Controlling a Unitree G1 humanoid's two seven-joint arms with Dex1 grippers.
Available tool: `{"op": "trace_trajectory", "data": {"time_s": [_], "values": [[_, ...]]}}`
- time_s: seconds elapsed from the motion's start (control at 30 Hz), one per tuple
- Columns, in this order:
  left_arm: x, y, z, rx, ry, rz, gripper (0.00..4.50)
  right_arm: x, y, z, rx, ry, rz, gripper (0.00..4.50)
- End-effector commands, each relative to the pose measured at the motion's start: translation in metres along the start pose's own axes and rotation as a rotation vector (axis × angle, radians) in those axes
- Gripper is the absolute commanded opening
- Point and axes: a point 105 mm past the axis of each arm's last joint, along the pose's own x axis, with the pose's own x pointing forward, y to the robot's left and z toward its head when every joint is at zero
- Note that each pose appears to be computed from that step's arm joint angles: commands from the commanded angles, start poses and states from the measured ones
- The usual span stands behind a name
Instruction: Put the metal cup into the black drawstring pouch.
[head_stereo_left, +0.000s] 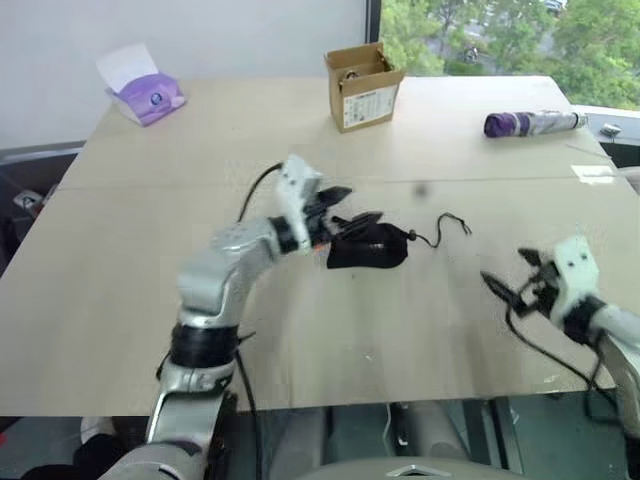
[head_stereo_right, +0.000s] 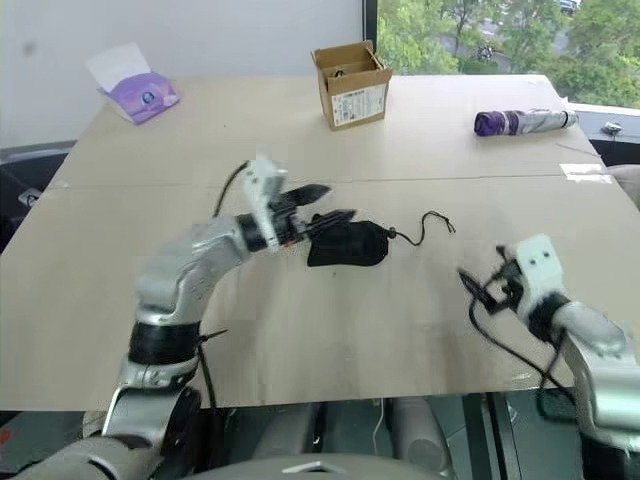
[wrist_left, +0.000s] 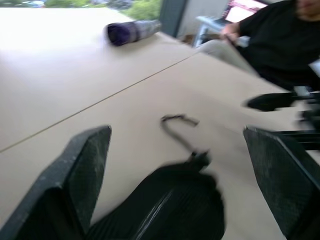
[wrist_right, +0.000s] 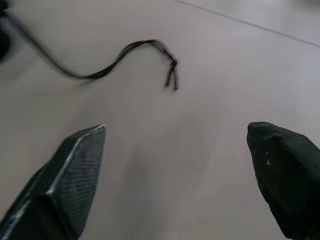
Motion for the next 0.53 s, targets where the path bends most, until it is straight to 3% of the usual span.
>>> {"op": "trace_trajectory", "data": {"time_s": [0.03, 0.17, 0.33, 0.53], "values": [[-0.037, 0.006, 0.007, 0.093, -0.053, 0.082, 4.5, -0.025, 0.02, 0.031, -0.089, -0.184, 0.082, 4.47], [-0.077, 0.008, -0.007, 0.049, -0.048, 0.125, 4.5, -0.044, 0.029, 0.022, -0.147, -0.188, 0.145, 4.47], [-0.124, 0.009, -0.023, 0.029, 0.03, 0.219, 4.5, -0.066, 0.017, 0.016, -0.16, -0.179, 0.053, 4.47], [-0.153, 0.0, -0.032, -0.012, 0.071, 0.29, 4.5, -0.075, 0.015, 0.016, -0.158, -0.153, 0.02, 4.47]]}}
